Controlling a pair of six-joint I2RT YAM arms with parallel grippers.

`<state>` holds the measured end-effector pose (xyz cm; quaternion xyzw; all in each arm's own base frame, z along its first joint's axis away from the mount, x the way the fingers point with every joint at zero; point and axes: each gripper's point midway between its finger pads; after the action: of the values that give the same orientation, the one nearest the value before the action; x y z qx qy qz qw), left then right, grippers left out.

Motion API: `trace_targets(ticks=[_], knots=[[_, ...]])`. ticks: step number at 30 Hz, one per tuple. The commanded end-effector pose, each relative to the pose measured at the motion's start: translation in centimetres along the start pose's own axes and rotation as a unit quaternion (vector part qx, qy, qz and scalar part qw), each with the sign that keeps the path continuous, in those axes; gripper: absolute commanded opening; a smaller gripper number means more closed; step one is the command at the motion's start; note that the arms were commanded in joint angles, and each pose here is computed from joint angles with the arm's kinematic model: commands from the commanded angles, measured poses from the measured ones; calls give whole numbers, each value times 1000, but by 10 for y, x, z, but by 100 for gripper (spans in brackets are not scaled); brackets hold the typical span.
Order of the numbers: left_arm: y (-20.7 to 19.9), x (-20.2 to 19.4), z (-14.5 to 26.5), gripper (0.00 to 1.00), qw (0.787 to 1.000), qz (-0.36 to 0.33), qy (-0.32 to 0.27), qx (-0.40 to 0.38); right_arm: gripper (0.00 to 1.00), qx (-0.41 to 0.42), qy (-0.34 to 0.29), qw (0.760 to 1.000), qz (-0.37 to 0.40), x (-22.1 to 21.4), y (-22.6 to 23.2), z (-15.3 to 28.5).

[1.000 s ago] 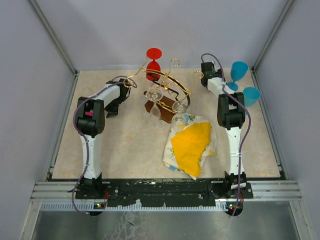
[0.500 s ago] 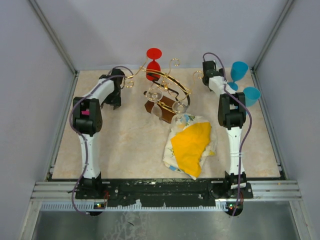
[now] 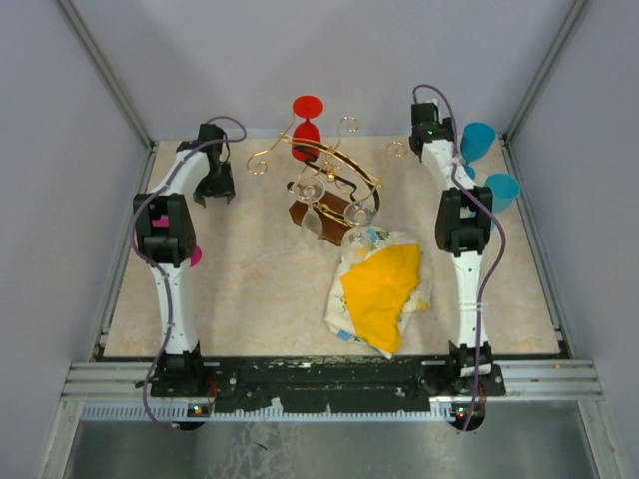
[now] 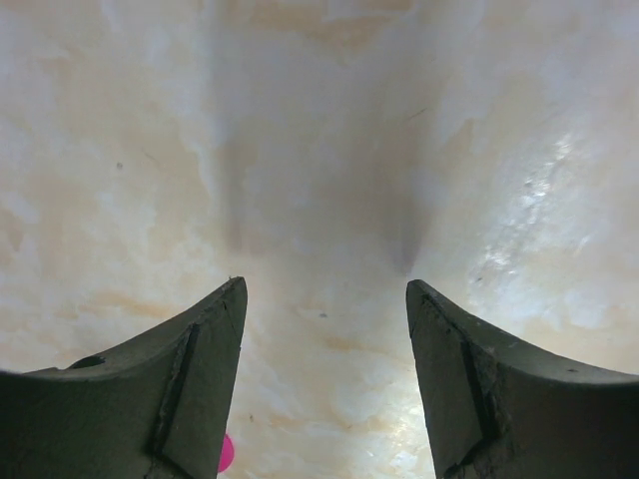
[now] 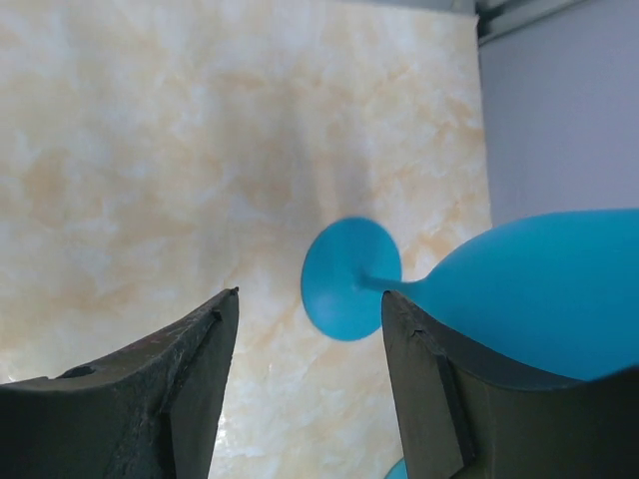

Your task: Take the wine glass off the wine glass rack

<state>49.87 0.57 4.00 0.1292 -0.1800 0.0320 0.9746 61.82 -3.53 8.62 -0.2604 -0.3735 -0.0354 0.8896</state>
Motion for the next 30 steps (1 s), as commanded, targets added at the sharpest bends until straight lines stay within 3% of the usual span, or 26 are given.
trace_targets(ticks=[1,8,12,19,24,30], knots=[[-6,56,45,71,993,30,-98,-64,59,6,-87,994,-68,67,-17,22],[8,96,103,72,976,48,-197,-76,60,48,-178,974,-130,134,-34,68],[19,101,116,72,976,56,-201,-65,62,83,-237,954,-164,171,-41,101],[38,105,155,72,965,69,-244,-61,63,157,-283,928,-188,204,-42,163],[49,114,182,72,960,84,-258,-72,62,289,-299,883,-216,228,-22,241],[42,105,214,72,950,85,-277,-116,41,509,-211,800,-240,215,35,313]])
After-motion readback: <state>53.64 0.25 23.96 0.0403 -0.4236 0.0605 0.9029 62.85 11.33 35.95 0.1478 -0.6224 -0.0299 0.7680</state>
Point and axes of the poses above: each gripper's point midway between its finger pads, its own z axis back along the fingers, its own y axis along the line the jaws close on, x = y × z, and after that the axes turned 9 degrees about -z, right-handed
